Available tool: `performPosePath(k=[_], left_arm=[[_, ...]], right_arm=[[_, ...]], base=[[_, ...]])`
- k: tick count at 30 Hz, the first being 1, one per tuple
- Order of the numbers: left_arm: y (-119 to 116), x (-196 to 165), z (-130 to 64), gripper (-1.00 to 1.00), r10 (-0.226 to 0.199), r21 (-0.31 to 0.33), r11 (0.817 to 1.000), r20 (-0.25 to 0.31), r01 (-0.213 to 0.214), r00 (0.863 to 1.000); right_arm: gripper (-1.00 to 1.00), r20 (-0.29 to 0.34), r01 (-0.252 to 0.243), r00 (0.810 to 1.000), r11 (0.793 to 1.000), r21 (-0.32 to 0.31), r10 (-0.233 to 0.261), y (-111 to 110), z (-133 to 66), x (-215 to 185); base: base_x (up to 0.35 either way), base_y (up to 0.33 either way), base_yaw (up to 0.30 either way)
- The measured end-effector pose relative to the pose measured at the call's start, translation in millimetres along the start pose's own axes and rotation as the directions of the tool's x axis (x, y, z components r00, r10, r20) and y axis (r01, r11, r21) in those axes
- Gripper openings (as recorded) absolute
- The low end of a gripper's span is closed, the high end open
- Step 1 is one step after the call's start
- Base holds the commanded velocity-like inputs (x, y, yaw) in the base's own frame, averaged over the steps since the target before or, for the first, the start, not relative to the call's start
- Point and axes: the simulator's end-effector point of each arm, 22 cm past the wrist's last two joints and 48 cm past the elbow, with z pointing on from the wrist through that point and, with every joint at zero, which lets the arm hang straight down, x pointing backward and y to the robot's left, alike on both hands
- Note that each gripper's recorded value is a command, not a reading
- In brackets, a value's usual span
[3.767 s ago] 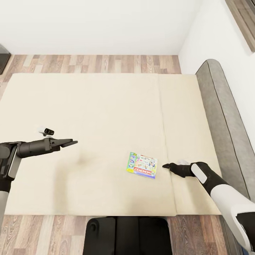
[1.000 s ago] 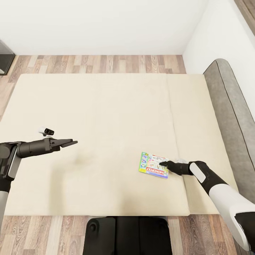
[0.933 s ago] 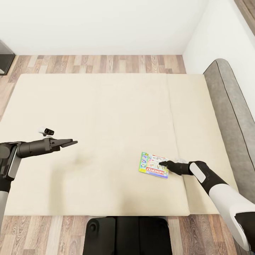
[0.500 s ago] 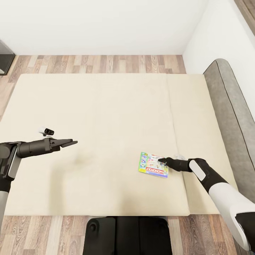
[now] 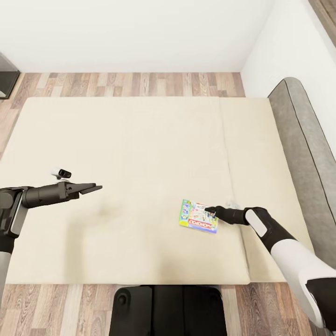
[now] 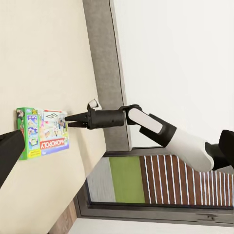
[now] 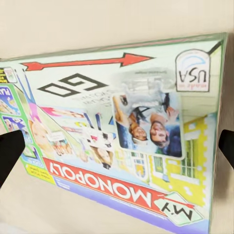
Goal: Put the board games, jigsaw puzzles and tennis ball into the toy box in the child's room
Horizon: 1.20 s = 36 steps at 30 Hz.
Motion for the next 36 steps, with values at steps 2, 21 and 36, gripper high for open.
performPosePath(k=[2,21,36], left_arm=[[0.0,0.0,0.0,1.00,0.000,0.000,1.000,0.000,0.000,1.000],[0.0,-0.1,-0.1,1.00,0.000,0.000,1.000,0.000,0.000,1.000],[0.0,0.0,0.0,1.00,0.000,0.000,1.000,0.000,0.000,1.000]], right_arm=[[1.00,-0.001,0.000,1.000,1.000,-0.002,0.000,1.1,0.6,0.5],[1.00,-0.004,0.002,1.000,1.000,-0.008,-0.002,5.3,3.2,2.7],[1.00,0.019,0.009,1.000,1.000,-0.007,-0.009,4.8,3.5,-1.4]], base=[[0.000,0.000,0.000],[0.000,0.010,0.000],[0.000,0.041,0.000]])
